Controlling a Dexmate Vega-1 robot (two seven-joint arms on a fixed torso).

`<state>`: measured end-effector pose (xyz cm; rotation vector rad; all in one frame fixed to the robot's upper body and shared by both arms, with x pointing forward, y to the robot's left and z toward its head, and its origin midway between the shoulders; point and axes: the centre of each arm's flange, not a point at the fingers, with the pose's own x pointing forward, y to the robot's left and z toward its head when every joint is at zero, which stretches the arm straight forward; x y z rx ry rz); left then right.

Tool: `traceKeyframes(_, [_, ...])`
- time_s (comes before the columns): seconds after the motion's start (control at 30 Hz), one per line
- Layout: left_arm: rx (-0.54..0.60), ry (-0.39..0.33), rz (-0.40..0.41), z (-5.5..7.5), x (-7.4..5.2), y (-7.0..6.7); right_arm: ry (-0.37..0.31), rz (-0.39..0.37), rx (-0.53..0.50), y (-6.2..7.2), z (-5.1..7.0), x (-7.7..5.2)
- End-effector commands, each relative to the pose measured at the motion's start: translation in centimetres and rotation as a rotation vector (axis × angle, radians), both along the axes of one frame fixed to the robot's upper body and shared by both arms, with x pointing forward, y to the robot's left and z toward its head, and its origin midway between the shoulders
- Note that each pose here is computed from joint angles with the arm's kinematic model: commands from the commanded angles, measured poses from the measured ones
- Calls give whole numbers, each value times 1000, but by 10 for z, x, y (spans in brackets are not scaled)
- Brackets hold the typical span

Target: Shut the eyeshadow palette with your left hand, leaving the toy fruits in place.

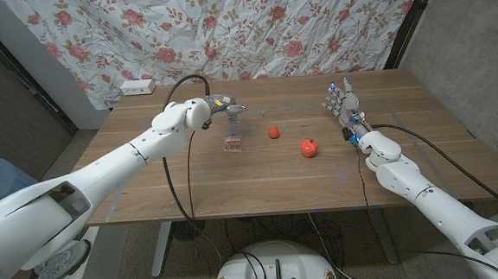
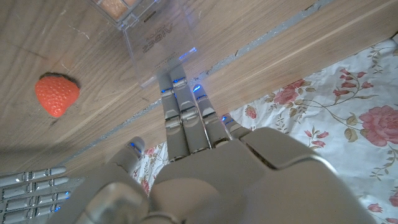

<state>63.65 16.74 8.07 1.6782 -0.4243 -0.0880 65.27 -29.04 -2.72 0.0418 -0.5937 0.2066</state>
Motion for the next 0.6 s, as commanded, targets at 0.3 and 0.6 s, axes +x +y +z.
traceKeyframes(0.3, [-4, -12, 15, -11, -13, 8, 0, 0, 0, 0, 0, 0])
traceKeyframes(0.6, [-9, -18, 16, -16, -16, 12, 0, 0, 0, 0, 0, 0])
